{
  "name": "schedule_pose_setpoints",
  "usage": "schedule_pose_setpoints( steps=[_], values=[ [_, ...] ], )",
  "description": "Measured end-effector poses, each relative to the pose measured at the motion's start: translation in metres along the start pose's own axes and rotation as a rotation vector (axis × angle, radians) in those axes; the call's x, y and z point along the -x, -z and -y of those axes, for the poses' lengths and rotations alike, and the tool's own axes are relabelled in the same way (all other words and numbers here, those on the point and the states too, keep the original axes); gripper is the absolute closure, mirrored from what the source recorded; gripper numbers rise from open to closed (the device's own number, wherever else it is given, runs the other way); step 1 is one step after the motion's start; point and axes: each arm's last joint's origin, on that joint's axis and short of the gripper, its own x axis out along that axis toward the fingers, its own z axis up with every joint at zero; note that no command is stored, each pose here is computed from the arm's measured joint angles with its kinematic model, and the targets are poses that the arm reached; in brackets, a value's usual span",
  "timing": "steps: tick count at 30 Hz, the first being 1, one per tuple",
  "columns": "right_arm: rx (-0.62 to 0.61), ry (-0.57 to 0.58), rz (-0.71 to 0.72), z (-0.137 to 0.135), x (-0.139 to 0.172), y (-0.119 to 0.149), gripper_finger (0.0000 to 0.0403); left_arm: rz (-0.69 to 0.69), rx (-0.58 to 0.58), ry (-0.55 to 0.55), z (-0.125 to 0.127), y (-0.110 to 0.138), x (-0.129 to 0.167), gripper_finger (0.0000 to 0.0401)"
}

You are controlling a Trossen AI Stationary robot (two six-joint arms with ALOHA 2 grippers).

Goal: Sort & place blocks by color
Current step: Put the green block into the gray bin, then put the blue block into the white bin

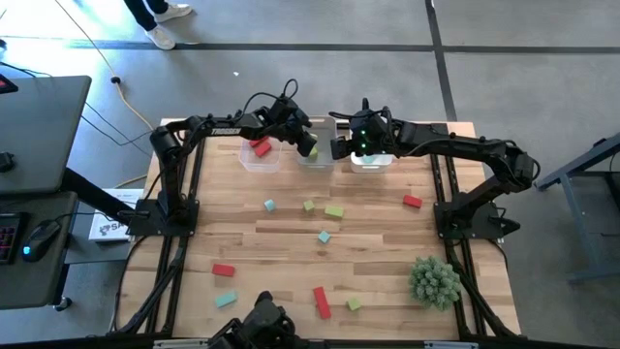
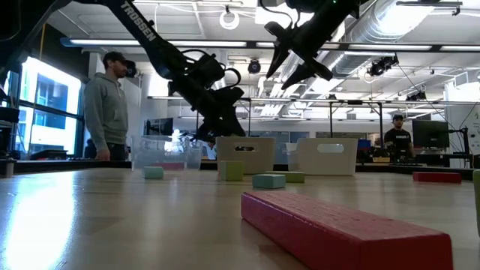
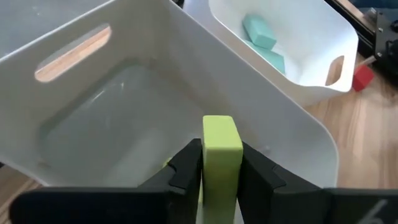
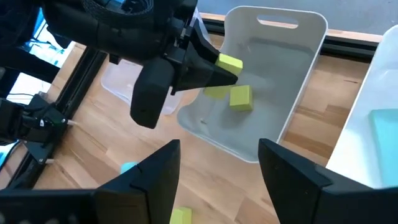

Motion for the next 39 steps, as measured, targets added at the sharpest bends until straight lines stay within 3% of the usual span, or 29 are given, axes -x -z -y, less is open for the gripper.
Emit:
schedule_pose_setpoints(
  steps=[9, 17, 25, 32, 39],
  values=[
    [0.015, 0.026, -0.038, 0.003, 0.0, 0.003, 0.0199, -0.001, 0.012, -0.001, 0.0, 0.0, 0.0, 0.0276],
    [0.034, 0.013, -0.067, 0.003, 0.0, 0.005, 0.0199, 0.048, 0.065, -0.014, -0.006, -0.011, 0.016, 0.0268],
    [0.096, -0.041, -0.116, 0.002, 0.0, 0.006, 0.0199, 0.126, 0.028, 0.004, 0.005, -0.029, 0.053, 0.0268],
    [0.183, -0.073, -0.137, 0.001, 0.0, 0.007, 0.0197, 0.114, -0.036, 0.003, 0.027, -0.034, 0.095, 0.0268],
    [0.269, -0.103, -0.152, 0.0, 0.001, 0.008, 0.0156, 0.062, -0.034, -0.011, 0.048, -0.029, 0.135, 0.0268]
  ],
)
